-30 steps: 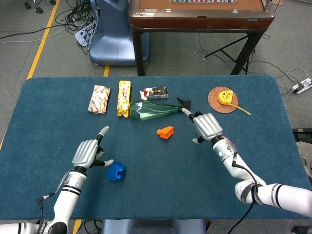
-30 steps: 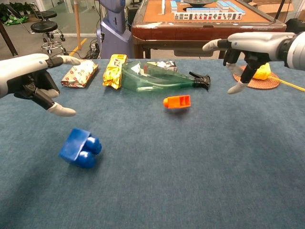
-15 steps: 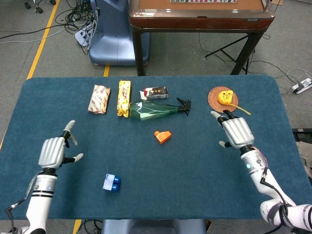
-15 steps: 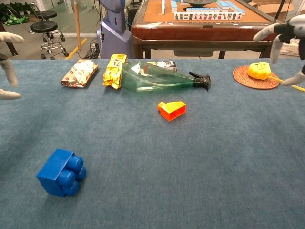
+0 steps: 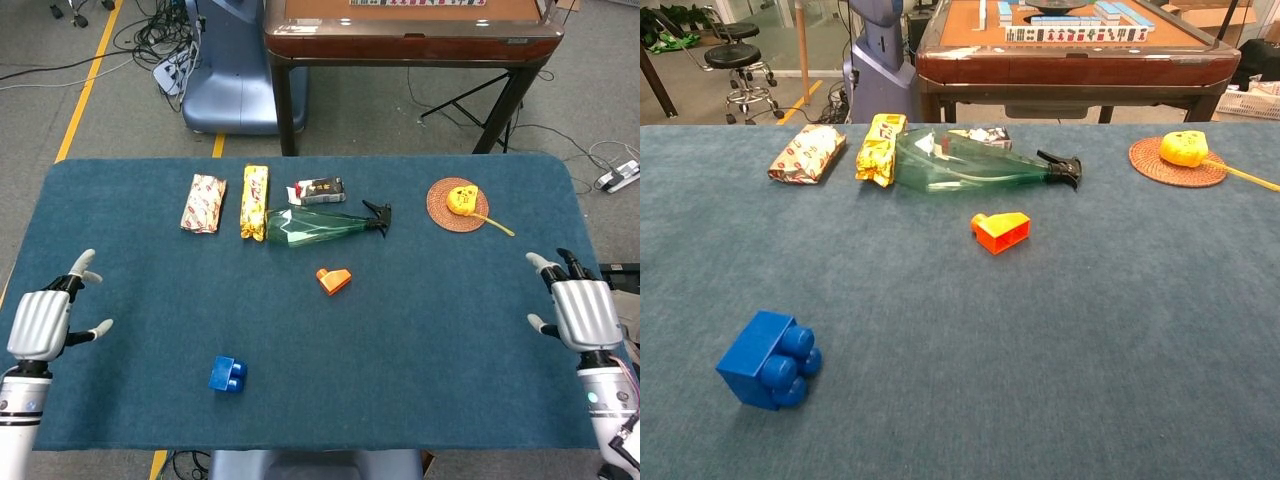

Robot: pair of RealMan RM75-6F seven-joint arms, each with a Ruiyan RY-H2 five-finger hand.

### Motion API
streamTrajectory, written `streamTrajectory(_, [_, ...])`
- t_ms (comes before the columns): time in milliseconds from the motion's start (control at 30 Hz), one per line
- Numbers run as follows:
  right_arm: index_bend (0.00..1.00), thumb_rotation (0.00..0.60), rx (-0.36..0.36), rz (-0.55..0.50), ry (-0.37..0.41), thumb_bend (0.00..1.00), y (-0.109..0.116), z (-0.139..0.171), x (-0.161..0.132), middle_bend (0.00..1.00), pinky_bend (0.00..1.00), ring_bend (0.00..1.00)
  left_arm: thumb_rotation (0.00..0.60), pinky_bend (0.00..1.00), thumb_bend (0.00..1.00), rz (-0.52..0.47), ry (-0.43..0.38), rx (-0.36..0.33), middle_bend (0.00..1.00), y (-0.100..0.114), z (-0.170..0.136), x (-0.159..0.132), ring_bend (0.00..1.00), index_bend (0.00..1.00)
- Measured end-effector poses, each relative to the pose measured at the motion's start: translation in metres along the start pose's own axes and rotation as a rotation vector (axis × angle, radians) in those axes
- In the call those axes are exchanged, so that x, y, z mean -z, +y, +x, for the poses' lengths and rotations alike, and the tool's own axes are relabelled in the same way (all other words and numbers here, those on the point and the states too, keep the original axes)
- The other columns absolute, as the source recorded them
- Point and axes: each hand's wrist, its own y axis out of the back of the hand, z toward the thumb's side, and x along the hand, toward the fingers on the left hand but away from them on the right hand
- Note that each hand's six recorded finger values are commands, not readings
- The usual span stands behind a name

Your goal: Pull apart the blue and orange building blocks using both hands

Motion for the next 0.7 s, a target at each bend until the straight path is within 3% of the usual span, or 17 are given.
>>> streamTrajectory(367, [0.22, 0.6, 0.028, 0.026, -0.091, 0.0, 0.005, 0.047, 0.035, 0.35, 0.37, 0.39, 0.6, 0.55, 0.0, 0.08, 0.042, 0.068, 0.34, 0.0, -0.035, 0.028, 0.36, 0.06])
streamTrajectory(700, [0.22, 0.6, 0.04, -0.012, -0.119, 0.0, 0.004, 0.058, 0.044, 0.35, 0.37, 0.39, 0.6, 0.55, 0.0, 0.106, 0.077, 0.076, 0.34, 0.001, -0.04, 0.038, 0.36, 0.06])
